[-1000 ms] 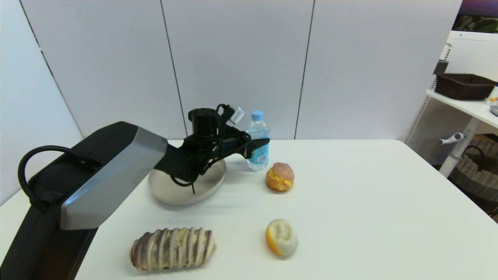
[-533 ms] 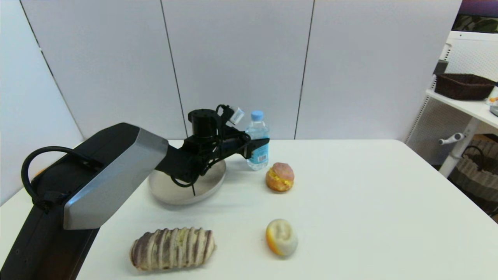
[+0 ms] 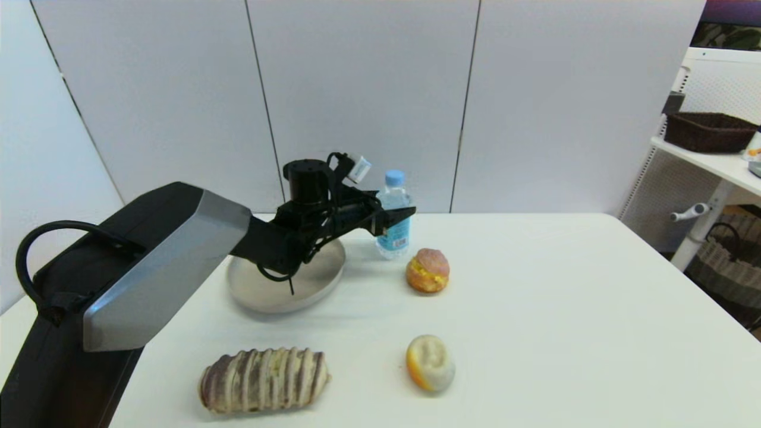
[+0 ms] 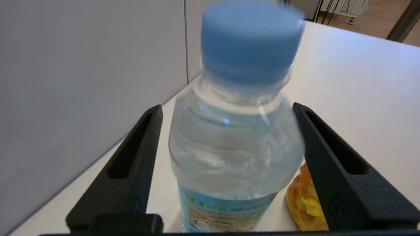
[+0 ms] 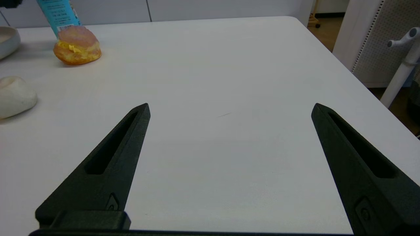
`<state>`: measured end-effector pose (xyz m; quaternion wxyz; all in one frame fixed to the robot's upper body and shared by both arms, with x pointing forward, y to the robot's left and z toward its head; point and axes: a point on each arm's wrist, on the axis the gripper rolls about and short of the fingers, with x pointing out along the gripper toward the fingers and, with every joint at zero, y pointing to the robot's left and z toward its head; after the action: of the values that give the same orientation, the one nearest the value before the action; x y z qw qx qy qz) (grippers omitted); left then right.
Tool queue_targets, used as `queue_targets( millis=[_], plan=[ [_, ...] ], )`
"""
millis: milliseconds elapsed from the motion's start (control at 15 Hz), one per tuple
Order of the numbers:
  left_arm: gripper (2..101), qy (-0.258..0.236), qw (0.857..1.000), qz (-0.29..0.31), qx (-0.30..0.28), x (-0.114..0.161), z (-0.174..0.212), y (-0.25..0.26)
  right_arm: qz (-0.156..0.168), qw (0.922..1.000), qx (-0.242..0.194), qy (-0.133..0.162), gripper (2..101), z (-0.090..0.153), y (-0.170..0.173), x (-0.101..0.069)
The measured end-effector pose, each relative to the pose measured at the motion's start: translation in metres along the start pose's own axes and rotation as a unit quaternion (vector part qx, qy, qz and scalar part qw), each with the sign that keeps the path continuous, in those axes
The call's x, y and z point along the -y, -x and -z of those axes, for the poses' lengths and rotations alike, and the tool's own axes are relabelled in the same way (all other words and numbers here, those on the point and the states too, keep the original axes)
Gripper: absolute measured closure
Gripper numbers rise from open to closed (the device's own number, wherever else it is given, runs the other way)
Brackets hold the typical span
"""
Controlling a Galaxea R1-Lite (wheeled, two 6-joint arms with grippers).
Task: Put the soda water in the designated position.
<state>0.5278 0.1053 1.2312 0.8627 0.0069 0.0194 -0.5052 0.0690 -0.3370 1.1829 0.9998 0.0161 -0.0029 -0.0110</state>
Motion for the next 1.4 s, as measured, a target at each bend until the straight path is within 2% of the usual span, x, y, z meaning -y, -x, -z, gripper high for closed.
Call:
queue_targets(
  millis=[200, 533, 733, 867, 1000, 1133, 1267, 1400],
  plan=[
    [17.9, -0.005, 1.0, 0.0, 0.028, 0.005, -0.035, 0.01, 0.0, 1.0, 0.0, 0.0, 5.0, 0.0, 0.0, 0.0],
    [12.1, -0.026, 0.997, -0.018, 0.07, 0.033, -0.122, 0.059, 0.0, 1.0, 0.0, 0.0, 5.0, 0.0, 0.0, 0.0],
    [9.9, -0.038, 0.994, -0.075, 0.073, 0.06, -0.18, 0.112, 0.0, 1.0, 0.0, 0.0, 5.0, 0.0, 0.0, 0.0],
    [8.9, -0.048, 0.987, -0.141, 0.053, 0.079, -0.211, 0.158, 0.0, 1.0, 0.0, 0.0, 5.0, 0.0, 0.0, 0.0],
    [8.1, -0.049, 0.972, -0.227, 0.023, 0.098, -0.229, 0.205, 0.0, 1.0, 0.0, 0.0, 5.0, 0.0, 0.0, 0.0],
    [7.5, -0.049, 0.944, -0.327, -0.008, 0.115, -0.229, 0.25, 0.0, 1.0, 0.0, 0.0, 4.9, 0.0, 0.0, 0.0],
    [7.0, -0.046, 0.913, -0.405, -0.028, 0.132, -0.214, 0.286, 0.0, 1.0, 0.0, 0.0, 5.0, 0.0, 0.0, 0.0],
    [6.7, -0.04, 0.894, -0.443, -0.047, 0.154, -0.188, 0.316, 0.0, 1.0, 0.0, 0.0, 4.9, 0.0, 0.0, 0.0]
  ],
)
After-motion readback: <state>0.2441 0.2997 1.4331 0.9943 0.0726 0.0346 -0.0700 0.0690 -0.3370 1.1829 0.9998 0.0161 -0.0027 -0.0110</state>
